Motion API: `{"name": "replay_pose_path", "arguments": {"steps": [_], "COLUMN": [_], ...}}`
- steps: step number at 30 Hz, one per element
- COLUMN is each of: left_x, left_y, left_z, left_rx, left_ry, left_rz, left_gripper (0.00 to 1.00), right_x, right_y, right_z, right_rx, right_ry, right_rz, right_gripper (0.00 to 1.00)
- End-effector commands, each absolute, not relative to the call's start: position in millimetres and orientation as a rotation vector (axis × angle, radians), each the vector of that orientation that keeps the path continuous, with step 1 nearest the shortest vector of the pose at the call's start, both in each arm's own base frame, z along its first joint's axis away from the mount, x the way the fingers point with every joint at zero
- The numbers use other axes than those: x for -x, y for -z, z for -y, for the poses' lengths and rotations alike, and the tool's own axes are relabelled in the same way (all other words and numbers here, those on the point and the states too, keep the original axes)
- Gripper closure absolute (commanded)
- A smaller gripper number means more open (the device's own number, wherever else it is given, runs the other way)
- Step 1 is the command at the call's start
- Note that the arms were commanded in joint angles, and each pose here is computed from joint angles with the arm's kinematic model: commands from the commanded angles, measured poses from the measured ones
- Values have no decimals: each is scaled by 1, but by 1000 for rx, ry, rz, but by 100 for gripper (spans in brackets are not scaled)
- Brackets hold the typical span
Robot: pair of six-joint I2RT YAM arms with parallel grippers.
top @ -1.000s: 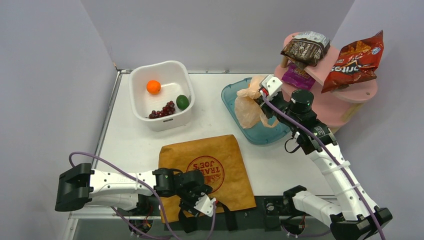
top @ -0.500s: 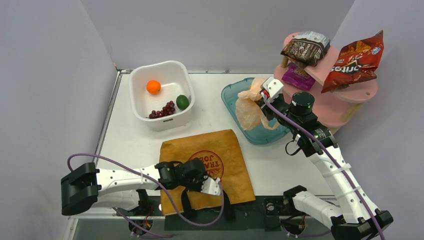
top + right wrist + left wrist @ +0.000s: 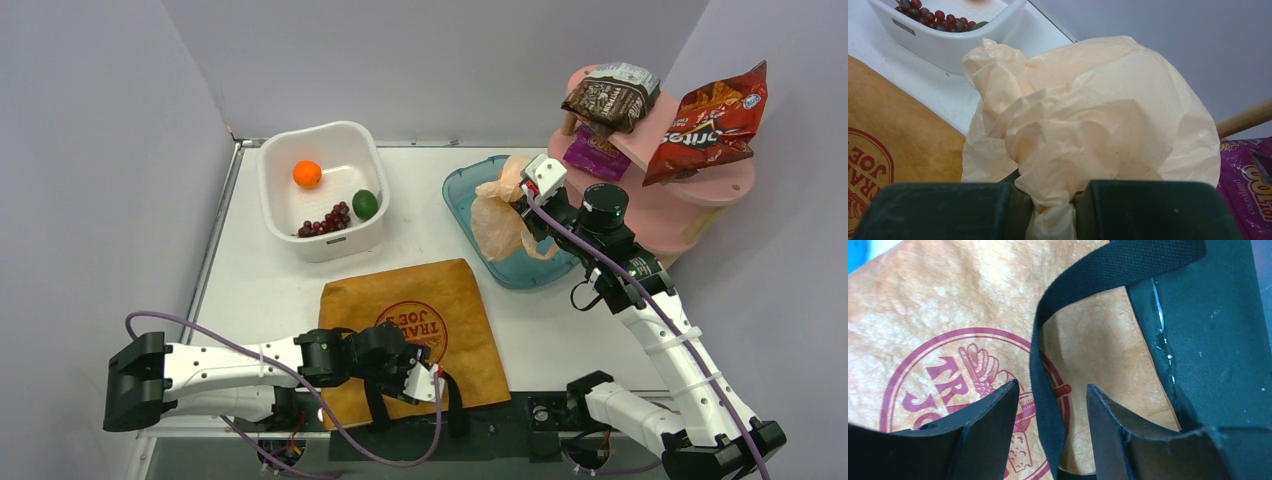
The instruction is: Untie the knot of the grocery bags and take out the mixed food
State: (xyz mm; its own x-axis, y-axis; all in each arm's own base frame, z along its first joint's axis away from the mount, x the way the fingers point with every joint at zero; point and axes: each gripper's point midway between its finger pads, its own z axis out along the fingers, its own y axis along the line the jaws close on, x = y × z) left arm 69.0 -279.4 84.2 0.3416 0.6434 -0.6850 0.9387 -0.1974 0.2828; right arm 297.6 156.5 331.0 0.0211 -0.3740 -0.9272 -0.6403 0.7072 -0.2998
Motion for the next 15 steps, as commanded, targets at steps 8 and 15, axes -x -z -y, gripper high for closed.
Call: {"name": "replay_pose_path", "arguments": {"steps": [8,15], "left_x": [-126,-122], "left_y": [-73,-126], "left_z": [292,300], "left_rx": [-1713,-1595], "left_ry": [230,485], "left_rz": [-1539,-1711], "left_gripper": [47,100], "right_x": [-301,-296], "right_y": [-334,-350], "right_z": [-155,-157], "right_rx": [795,762], "right_ry": [-266,-307], "right_rz": [-1613,-1603], "right_gripper": [100,100]}}
